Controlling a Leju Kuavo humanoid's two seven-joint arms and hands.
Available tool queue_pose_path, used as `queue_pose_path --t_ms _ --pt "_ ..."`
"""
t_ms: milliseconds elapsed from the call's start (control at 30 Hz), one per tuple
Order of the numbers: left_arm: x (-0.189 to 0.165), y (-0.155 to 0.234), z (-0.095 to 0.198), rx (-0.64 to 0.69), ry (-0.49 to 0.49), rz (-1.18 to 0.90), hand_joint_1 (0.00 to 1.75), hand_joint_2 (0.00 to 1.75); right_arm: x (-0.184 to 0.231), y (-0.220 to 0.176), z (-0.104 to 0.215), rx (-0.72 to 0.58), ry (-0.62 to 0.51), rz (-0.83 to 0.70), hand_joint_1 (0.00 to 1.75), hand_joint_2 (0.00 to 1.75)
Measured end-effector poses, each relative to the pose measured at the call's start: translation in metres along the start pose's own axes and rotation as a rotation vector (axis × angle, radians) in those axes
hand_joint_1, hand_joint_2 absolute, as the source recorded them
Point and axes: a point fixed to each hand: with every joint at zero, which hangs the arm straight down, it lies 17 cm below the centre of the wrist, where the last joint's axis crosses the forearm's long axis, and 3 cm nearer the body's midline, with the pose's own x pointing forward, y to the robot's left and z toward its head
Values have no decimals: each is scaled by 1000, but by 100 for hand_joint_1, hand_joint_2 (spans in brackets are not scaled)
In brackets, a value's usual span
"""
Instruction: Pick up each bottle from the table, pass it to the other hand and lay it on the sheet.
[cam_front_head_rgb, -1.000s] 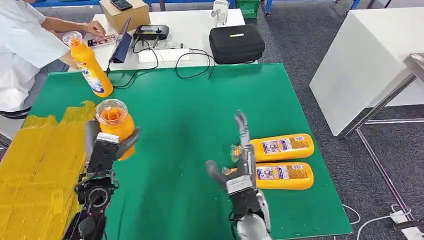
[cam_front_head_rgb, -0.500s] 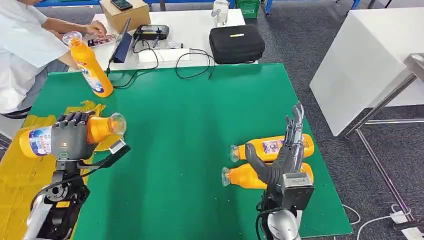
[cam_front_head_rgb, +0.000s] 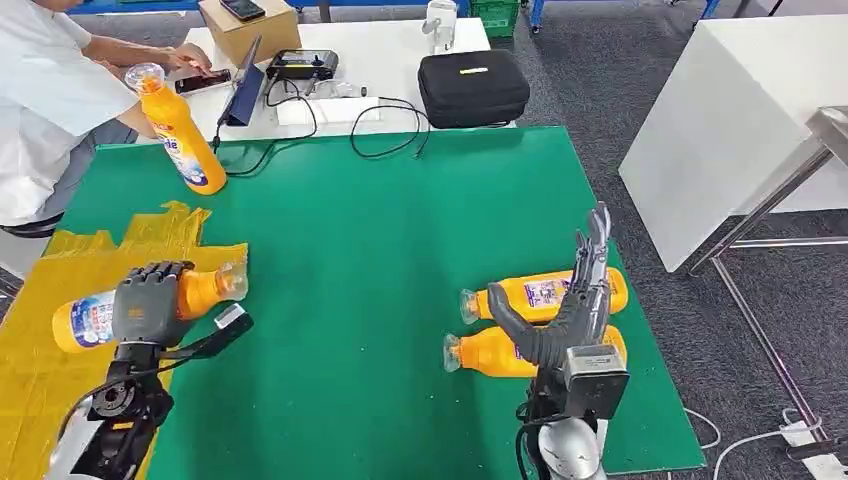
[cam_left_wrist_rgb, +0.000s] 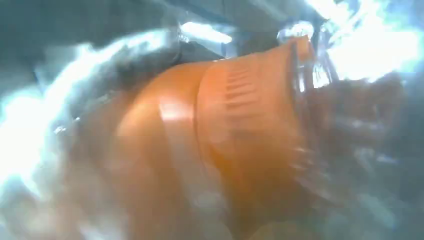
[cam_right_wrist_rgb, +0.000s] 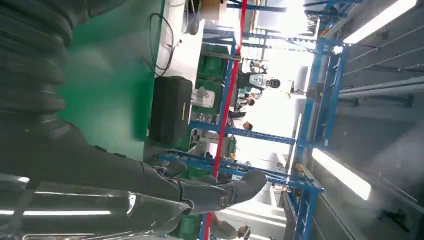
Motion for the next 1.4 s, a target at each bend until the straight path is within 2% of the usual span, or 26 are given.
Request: queue_pose_path --t_ms 333,1367,1400 --pt "-6 -22 14 -62 23 19 175 175 -3 5 1 14 3 5 0 175" --pt "-8 -27 16 -77 30 23 175 175 -5 6 2 18 8 7 0 175" --pt "-8 -27 16 -77 30 23 0 175 -5 6 2 18 8 7 0 175"
